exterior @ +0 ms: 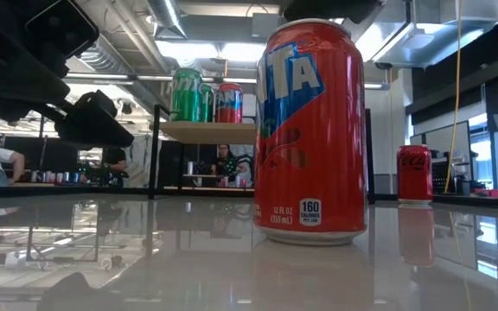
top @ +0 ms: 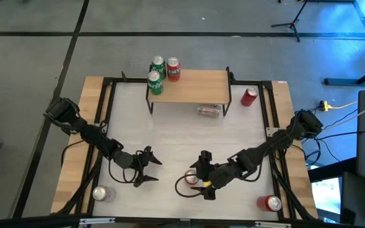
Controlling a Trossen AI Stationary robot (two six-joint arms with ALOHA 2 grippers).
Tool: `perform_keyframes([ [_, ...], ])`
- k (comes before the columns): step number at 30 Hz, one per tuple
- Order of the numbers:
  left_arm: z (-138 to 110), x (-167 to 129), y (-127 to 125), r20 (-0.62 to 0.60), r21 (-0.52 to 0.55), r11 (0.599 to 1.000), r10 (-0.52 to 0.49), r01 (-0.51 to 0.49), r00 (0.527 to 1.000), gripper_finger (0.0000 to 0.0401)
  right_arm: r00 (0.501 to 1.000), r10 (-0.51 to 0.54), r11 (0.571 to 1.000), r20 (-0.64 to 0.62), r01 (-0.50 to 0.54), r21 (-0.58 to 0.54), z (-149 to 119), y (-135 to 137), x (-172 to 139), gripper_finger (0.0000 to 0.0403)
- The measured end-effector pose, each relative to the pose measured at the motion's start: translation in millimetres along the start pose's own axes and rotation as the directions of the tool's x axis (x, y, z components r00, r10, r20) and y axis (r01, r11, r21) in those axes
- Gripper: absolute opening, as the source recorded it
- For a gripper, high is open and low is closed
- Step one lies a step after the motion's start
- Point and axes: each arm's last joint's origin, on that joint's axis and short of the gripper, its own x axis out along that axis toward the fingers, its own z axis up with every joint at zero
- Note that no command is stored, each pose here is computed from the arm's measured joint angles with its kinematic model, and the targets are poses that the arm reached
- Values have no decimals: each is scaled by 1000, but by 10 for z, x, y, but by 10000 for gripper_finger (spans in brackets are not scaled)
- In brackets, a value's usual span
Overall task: Place canned beverage on shelf
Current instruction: Put the orange soda can on the shelf aligned with the other orange soda can
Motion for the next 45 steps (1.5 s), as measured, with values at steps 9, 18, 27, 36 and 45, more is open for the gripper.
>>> perform_keyframes([
  [9,-1,0,-1,0,-1,1000,-1,1,1000,355,1000,-20,1000,-3,20,23,-17,-2,29,371],
  [18,-2,0,-1,-2,-3,1000,0,0,1000,355,994,-98,995,-51,98,5,-177,2,287,370],
  [27,1,-1,1,3,-3,1000,8,-8,1000,355,994,-73,996,-87,77,39,-222,9,329,370],
  [36,3,0,5,8,-4,1000,17,-17,1000,355,989,-60,997,-134,65,29,-323,20,468,370],
  [45,10,0,6,16,-6,1000,22,-22,1000,355,985,-76,997,-155,80,17,-377,16,530,368],
])
